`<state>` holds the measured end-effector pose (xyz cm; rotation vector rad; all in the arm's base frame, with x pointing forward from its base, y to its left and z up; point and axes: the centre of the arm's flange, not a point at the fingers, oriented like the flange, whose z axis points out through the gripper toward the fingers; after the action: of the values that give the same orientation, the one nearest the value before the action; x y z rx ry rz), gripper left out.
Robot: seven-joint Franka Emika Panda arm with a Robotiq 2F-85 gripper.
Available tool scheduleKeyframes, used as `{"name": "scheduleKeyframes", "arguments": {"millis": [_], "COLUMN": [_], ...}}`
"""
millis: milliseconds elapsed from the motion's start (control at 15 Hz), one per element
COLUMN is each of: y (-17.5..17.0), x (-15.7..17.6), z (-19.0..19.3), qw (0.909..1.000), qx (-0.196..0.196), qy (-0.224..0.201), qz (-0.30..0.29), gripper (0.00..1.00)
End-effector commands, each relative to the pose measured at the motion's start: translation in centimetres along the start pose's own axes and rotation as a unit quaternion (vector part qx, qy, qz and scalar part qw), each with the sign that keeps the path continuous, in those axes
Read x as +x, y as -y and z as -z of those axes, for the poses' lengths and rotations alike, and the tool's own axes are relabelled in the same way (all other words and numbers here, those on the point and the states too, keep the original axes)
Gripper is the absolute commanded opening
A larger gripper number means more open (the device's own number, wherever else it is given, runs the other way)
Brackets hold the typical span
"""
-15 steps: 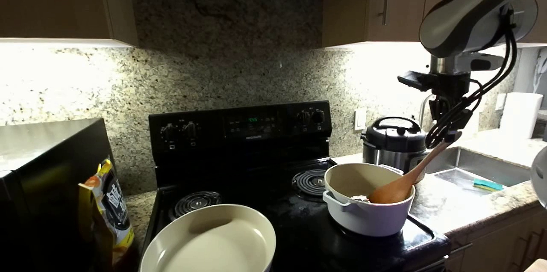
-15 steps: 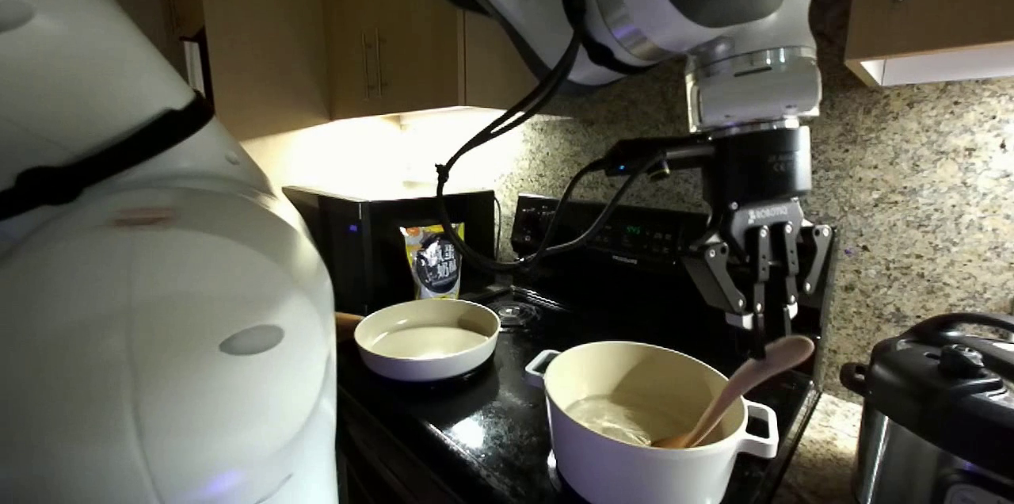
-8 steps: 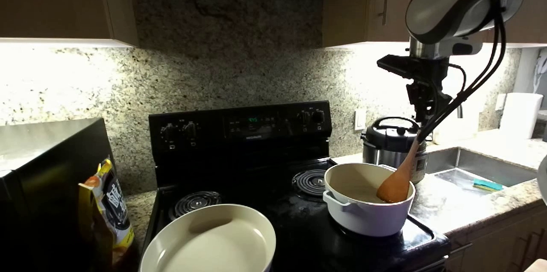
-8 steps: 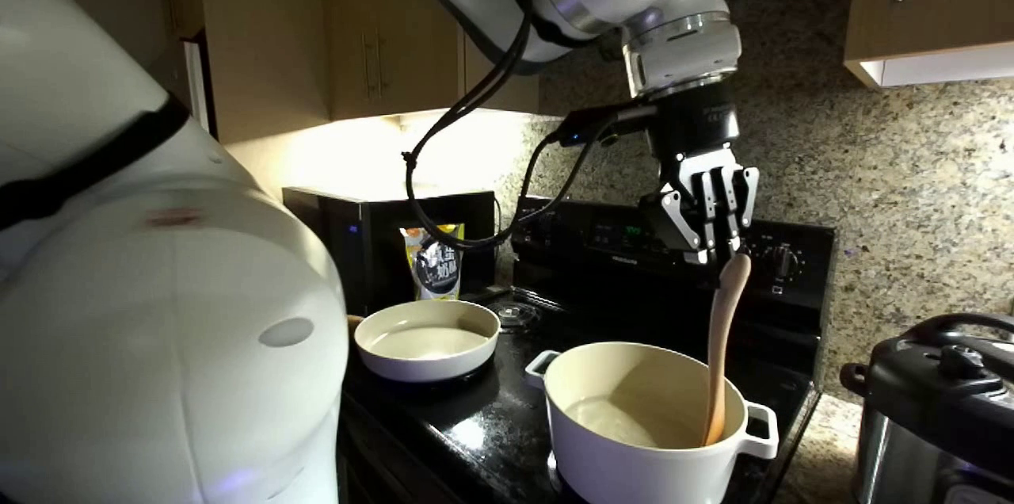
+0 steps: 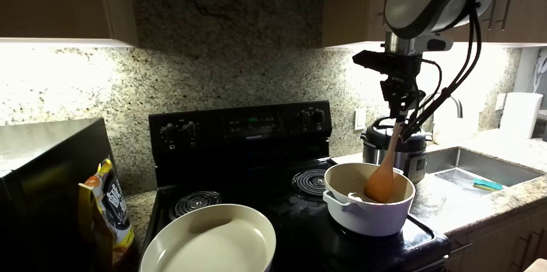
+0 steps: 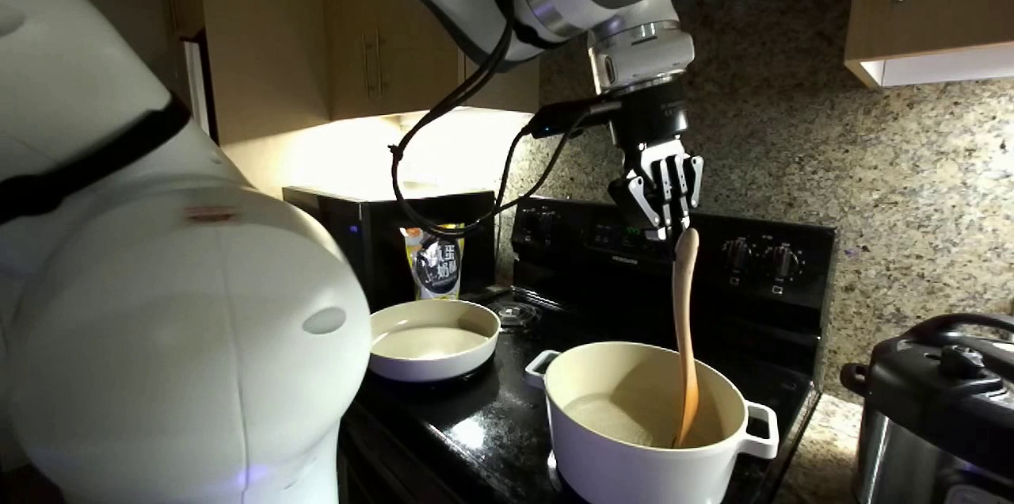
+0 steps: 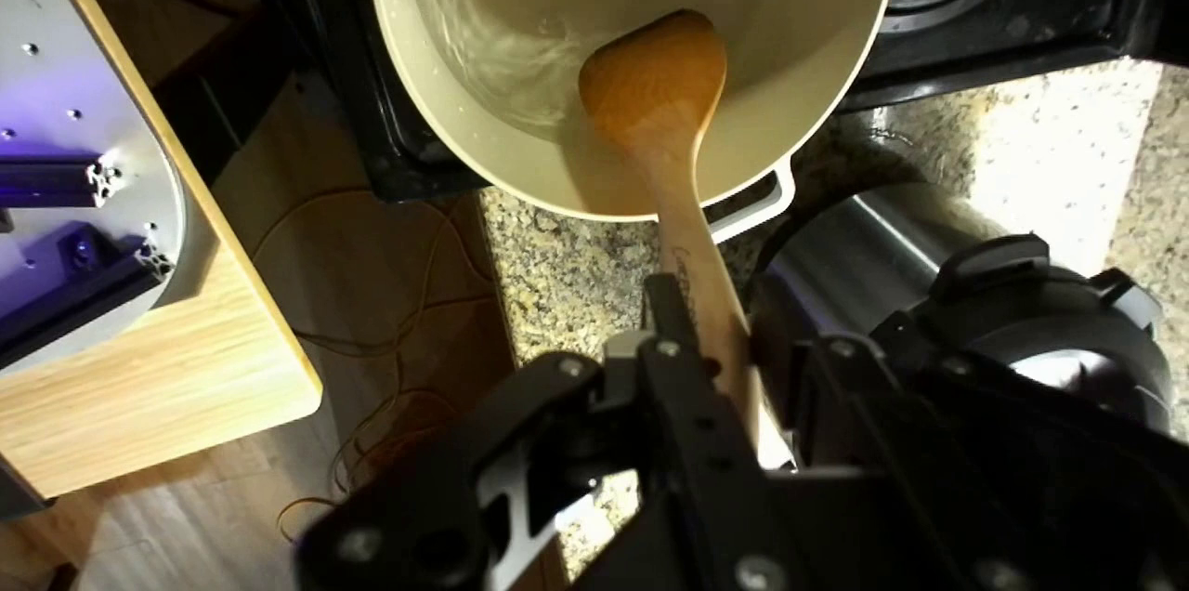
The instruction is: Pick up the cooking stick and stir in the pot
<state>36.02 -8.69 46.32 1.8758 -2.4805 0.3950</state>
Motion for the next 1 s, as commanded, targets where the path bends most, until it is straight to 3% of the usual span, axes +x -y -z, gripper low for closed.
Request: {"name": "scheduleKeyframes", "arguments": {"millis": [0,667,933], "y": [2.0,5.7,7.0], "x": [-0.6,-4.2,-3.9], "z": [-1.1,-1.7,-2.7], "qw": [0.9992,0.9958,0.9955], "qx": [-0.005,-0.017,-0.031], "qy": [0.025,0.045,0.050], "qz": [0.032,0.078,0.075], "gripper": [0.08,0.08,0.08]}}
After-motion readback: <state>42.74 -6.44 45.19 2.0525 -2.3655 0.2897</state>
